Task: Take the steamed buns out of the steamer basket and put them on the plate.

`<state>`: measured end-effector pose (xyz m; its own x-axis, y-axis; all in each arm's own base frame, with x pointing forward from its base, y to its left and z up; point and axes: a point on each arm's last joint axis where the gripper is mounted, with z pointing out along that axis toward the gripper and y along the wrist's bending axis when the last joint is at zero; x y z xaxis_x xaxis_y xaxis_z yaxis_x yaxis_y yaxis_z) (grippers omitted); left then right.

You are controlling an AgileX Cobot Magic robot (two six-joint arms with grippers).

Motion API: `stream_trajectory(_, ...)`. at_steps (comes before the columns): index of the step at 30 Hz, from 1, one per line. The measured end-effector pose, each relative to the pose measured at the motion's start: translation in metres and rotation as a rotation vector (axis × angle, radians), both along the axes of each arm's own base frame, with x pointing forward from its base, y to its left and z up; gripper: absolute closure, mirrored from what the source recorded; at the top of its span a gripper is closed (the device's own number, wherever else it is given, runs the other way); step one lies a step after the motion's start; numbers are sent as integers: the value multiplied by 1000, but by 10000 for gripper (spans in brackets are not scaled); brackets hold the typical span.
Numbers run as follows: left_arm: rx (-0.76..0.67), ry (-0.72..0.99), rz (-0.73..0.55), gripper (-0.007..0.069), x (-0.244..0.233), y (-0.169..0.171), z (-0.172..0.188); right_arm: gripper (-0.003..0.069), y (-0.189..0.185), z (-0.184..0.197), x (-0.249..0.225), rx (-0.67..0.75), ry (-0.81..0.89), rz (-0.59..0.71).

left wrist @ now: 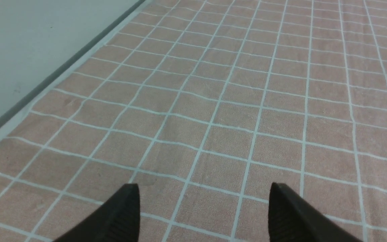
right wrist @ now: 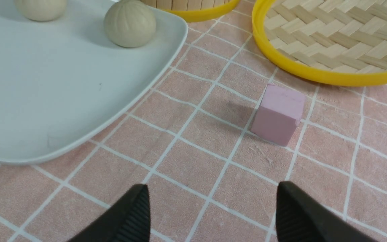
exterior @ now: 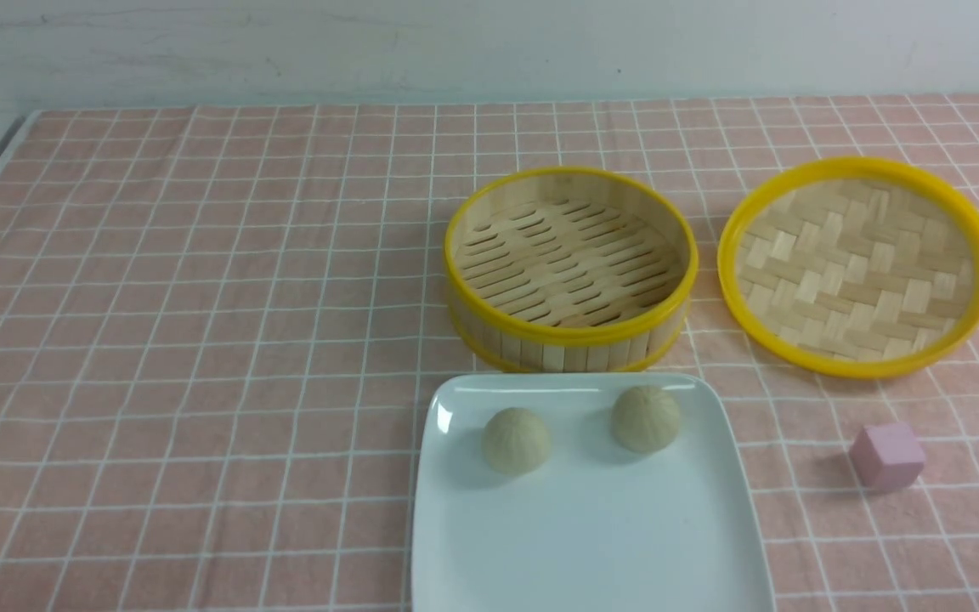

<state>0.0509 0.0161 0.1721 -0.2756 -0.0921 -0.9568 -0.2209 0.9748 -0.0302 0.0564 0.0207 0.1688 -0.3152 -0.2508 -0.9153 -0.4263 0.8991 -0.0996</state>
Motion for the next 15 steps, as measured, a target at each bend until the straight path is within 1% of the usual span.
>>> stream_trajectory(8,27,16,-65,113,1,-5,0,164,0,0,0,0,0,0)
stream_trajectory(15,39,18,-75,113,1,-5,0,164,0,0,0,0,0,0)
